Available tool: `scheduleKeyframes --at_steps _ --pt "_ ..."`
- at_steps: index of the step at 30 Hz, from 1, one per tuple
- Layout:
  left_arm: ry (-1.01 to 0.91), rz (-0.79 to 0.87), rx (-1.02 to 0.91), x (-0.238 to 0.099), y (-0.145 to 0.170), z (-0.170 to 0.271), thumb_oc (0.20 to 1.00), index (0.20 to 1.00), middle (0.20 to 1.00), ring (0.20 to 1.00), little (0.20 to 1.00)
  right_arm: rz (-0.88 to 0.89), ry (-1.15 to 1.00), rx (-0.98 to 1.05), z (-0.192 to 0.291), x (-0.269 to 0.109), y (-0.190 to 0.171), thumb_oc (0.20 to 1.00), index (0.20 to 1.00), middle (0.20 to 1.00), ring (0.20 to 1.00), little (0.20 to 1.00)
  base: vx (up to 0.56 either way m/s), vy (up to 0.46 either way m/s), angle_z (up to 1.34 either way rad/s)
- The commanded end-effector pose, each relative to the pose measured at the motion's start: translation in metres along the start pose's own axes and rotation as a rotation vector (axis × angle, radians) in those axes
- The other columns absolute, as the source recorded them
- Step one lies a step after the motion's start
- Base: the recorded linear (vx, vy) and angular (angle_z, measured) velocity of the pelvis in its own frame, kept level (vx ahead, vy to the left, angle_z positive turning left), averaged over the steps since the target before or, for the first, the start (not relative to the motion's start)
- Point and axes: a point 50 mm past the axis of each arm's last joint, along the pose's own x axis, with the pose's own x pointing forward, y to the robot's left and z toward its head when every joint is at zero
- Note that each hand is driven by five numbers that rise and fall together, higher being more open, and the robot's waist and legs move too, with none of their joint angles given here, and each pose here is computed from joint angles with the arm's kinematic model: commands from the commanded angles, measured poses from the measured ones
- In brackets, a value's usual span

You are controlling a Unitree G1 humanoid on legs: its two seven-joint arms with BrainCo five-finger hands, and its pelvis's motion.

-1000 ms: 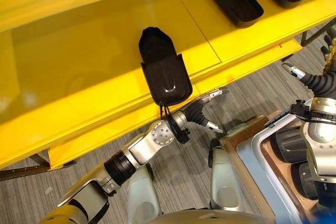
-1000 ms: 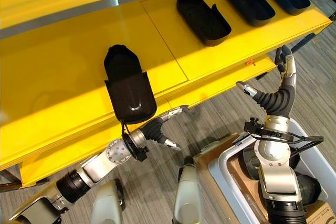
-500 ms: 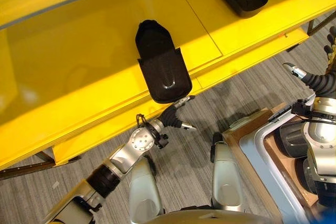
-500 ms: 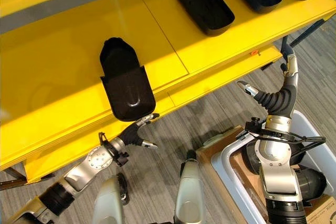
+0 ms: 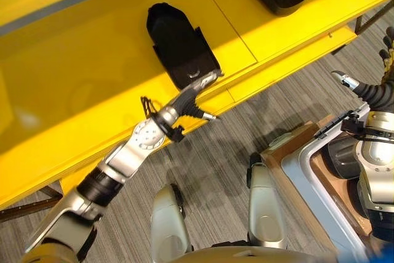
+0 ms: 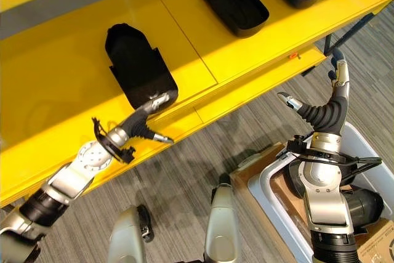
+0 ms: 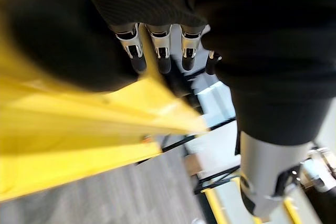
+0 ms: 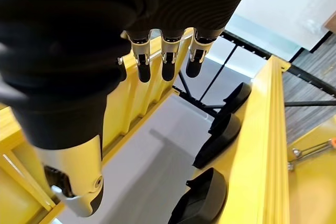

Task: Move parts from the plastic box to the shelf.

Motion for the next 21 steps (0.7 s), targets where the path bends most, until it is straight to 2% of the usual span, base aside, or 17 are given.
scheduleKeyframes --at_steps 1,6,12,17,21 --pt "-0.115 0.011 0.073 0.009 0.0 0.017 1.0 1.0 1.0 1.0 1.0 -0.052 -0.098 0.041 0.015 0.009 -0.01 1.0 1.0 1.0 1.0 1.0 0.0 0.0 0.0" --pt "-0.136 0.037 0.161 0.028 0.009 0.021 1.0 1.0 1.0 1.0 1.0 -0.043 -0.095 0.031 0.013 0.011 -0.01 1.0 1.0 1.0 1.0 1.0 0.01 0.005 -0.05" --pt "-0.063 0.084 0.257 0.03 0.024 0.006 1.0 1.0 1.0 1.0 1.0 -0.046 -0.075 0.019 0.008 0.009 -0.011 1.0 1.0 1.0 1.0 1.0 0.0 -0.002 -0.08" --pt "-0.068 0.155 0.23 0.019 0.034 0.007 1.0 1.0 1.0 1.0 1.0 -0.052 -0.053 0.022 0.005 0.006 -0.011 1.0 1.0 1.0 1.0 1.0 -0.01 -0.005 0.0" --pt "-0.139 0.208 0.093 0.006 0.028 0.019 1.0 1.0 1.0 1.0 1.0 -0.064 -0.033 0.032 0.002 0.001 -0.011 1.0 1.0 1.0 1.0 1.0 -0.01 -0.016 0.02"
